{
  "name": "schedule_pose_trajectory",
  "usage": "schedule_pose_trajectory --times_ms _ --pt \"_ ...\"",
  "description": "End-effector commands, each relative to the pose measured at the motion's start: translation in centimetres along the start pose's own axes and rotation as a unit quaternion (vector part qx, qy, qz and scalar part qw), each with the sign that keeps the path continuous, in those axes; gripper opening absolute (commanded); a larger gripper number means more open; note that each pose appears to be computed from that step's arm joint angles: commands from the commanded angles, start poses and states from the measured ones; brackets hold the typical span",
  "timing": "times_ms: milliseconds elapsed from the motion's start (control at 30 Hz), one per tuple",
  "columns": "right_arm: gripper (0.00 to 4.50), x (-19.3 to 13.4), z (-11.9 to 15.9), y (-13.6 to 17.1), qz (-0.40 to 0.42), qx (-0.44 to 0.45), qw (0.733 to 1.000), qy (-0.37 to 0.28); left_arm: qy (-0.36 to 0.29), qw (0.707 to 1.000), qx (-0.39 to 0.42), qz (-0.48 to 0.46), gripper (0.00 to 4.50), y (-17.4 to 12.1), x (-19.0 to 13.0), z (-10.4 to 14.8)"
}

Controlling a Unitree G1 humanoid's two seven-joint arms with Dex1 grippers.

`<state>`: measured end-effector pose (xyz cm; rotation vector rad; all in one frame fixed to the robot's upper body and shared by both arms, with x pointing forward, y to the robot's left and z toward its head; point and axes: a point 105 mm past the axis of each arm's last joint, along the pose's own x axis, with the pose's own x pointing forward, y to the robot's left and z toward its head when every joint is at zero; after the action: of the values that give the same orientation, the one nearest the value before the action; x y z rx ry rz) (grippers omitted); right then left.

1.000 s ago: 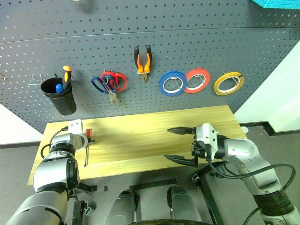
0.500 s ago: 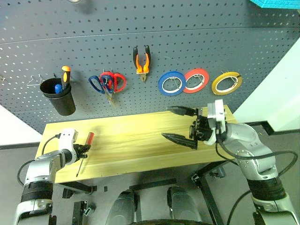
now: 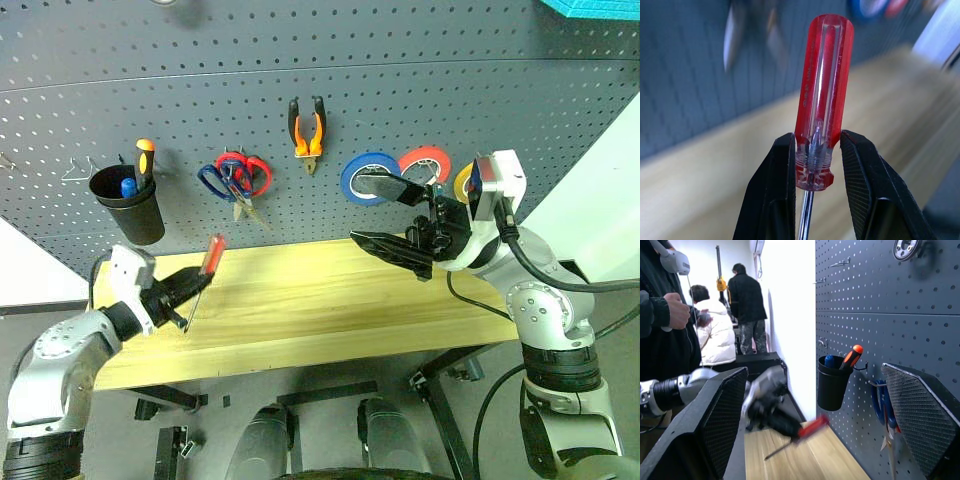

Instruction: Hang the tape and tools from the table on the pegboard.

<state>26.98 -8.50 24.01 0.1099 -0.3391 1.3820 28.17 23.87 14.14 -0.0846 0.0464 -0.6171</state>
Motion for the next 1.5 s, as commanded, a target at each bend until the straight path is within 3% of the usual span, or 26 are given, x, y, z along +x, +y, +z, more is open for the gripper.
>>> schedule_pose_trajectory --times_ms 33,233,367,633,933,967,1100,1300,1500 --pt "4.5 -0.1 0.4 0.1 0.002 -0.01 1.0 -0.003 -0.168 0.985 0.031 -0.006 0.93 -0.1 -0.3 9.1" --pt "4.5 -0.2 0.2 0.0 0.0 -0.008 1.0 0.0 -0.284 0.956 0.066 -0.003 0.93 0.4 -0.5 17.5" --pt "4.5 -0.2 0.0 0.1 0.0 -0.008 1.0 0.001 -0.331 0.939 0.092 0.001 0.93 0.9 -0.7 20.5" --pt "4.5 -0.5 -0.4 0.3 -0.007 -0.01 1.0 0.01 -0.32 0.928 0.164 0.099 0.93 5.8 -0.5 20.8" --pt "4.5 -0.9 -0.6 0.4 -0.019 -0.009 1.0 0.016 -0.293 0.934 0.158 0.128 0.93 8.1 0.3 18.0" --pt "4.5 -0.9 -0.6 0.4 -0.02 -0.01 1.0 0.017 -0.291 0.936 0.151 0.133 1.49 8.4 0.3 17.7" --pt "4.5 -1.0 -0.6 0.3 -0.023 -0.01 0.999 0.021 -0.287 0.936 0.142 0.144 2.49 9.0 0.0 17.2" --pt "4.5 -1.1 -0.9 0.3 -0.024 -0.008 0.999 0.026 -0.288 0.935 0.137 0.157 4.42 9.3 -0.9 17.0" --pt "4.5 -1.3 -1.4 0.4 -0.025 -0.002 0.999 0.037 -0.29 0.949 0.087 0.087 4.42 6.6 -1.4 16.6"
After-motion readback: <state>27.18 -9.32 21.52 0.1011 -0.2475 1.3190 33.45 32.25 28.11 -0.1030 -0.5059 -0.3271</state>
